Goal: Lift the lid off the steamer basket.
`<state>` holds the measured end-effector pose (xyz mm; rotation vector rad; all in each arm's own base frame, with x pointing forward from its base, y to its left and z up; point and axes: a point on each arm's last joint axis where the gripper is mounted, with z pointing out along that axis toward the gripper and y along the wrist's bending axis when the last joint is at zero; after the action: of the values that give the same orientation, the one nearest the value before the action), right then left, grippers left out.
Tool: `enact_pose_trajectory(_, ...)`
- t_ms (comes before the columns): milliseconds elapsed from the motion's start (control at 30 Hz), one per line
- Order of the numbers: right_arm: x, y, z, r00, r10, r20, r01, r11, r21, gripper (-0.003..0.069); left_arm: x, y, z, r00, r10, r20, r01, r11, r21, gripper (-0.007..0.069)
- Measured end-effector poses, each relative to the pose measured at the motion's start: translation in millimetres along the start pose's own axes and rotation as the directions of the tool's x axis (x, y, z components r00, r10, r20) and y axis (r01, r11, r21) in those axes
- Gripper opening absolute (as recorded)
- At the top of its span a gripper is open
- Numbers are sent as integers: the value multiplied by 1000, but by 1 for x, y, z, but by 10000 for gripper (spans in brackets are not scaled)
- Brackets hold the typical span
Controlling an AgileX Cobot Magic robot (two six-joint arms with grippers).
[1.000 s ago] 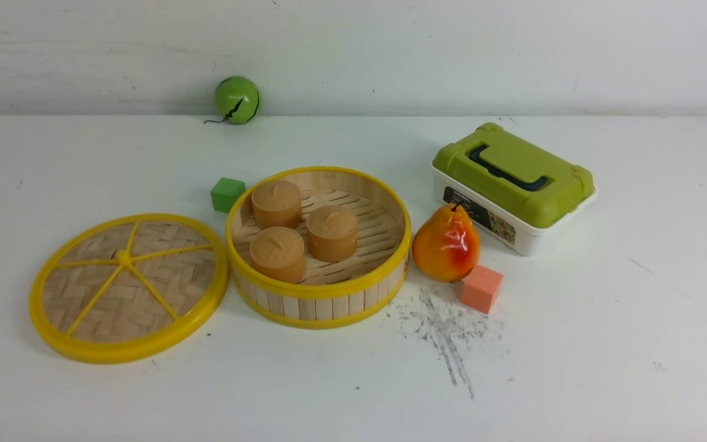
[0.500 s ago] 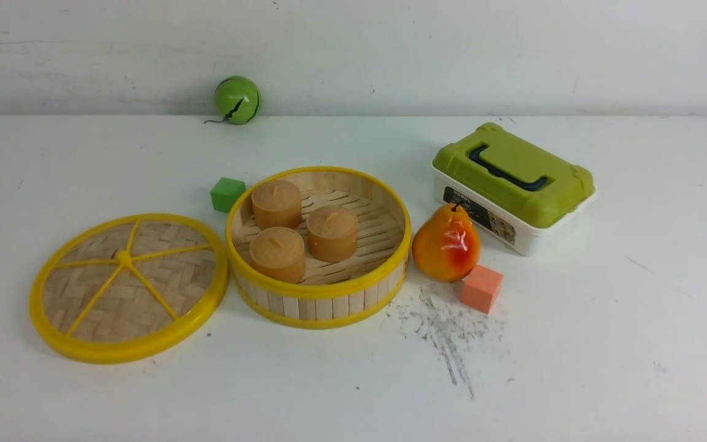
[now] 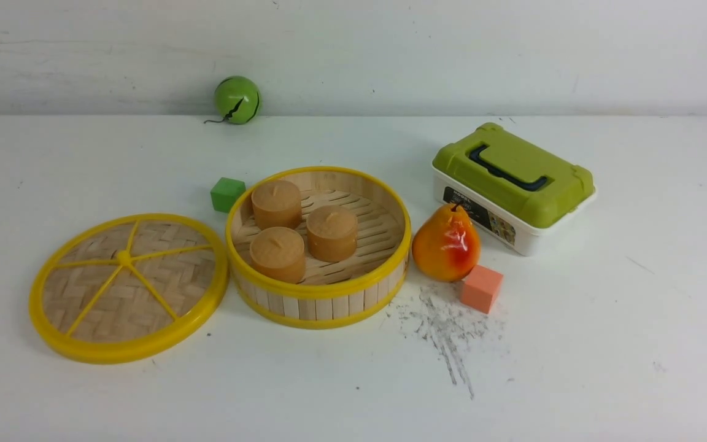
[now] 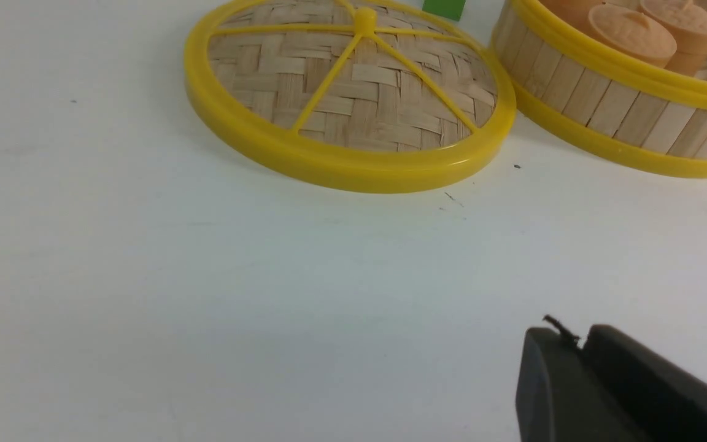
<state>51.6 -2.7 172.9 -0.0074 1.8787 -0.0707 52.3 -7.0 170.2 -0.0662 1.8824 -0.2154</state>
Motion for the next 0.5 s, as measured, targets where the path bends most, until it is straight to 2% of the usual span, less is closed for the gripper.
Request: enact_pose_trajectory(500,0,0,0,1000,0,0,0,1000,0,240,0,0,0,1000,0,0,0,1000,0,76)
